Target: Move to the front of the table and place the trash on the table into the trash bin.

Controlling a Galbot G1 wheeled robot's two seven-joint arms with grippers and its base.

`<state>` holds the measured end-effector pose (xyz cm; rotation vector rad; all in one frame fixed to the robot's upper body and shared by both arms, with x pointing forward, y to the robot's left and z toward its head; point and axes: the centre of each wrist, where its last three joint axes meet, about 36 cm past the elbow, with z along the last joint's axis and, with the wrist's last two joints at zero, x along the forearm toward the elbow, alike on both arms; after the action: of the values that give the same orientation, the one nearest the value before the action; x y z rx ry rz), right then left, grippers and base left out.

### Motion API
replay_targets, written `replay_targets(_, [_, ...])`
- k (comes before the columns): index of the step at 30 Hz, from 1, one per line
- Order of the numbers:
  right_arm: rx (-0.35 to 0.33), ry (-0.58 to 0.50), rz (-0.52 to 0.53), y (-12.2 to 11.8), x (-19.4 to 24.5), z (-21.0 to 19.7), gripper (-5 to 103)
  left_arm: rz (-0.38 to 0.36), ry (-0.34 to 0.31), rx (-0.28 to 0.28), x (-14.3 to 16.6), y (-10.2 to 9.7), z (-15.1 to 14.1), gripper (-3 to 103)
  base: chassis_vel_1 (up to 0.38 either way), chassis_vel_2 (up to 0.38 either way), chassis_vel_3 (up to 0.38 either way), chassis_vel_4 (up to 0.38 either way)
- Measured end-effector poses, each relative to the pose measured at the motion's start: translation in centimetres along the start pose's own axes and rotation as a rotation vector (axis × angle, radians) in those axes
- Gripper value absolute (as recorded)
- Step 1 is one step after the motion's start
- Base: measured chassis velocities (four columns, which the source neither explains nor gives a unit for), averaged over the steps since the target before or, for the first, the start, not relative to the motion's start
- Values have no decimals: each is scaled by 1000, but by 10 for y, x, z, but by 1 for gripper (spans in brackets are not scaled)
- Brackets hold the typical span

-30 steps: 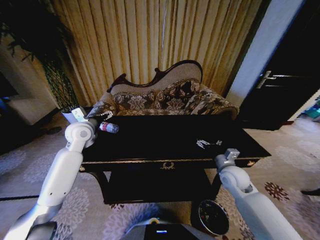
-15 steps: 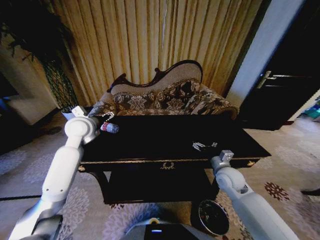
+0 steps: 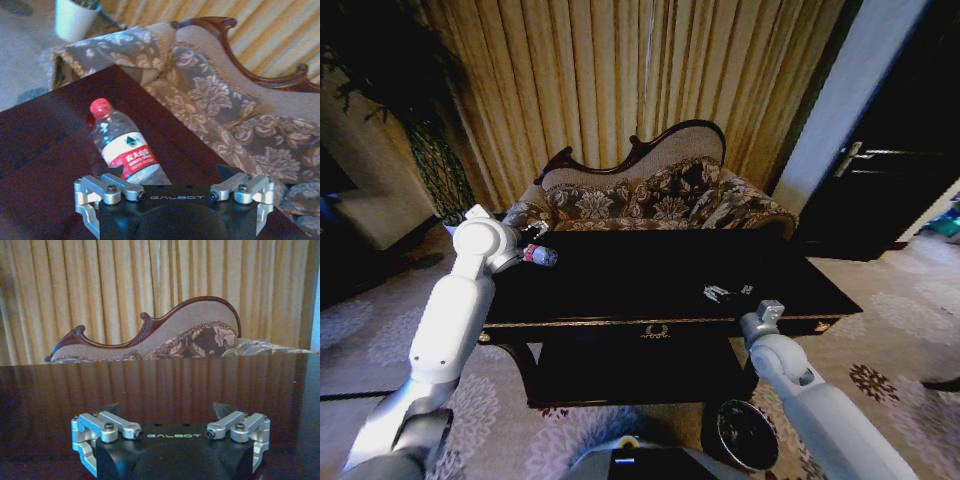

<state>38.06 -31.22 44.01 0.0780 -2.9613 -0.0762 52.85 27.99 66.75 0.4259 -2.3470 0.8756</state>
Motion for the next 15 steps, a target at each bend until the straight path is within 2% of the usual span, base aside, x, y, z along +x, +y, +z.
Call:
replay_targets(2, [-2, 0, -2, 1, -1, 0, 100, -31, 5, 22, -3, -3, -2, 100, 0, 0, 0, 0])
replay_targets(15, [-27, -81, -28, -3, -3, -32, 100, -41, -2, 9, -1, 11, 0, 100, 0, 0, 0, 0])
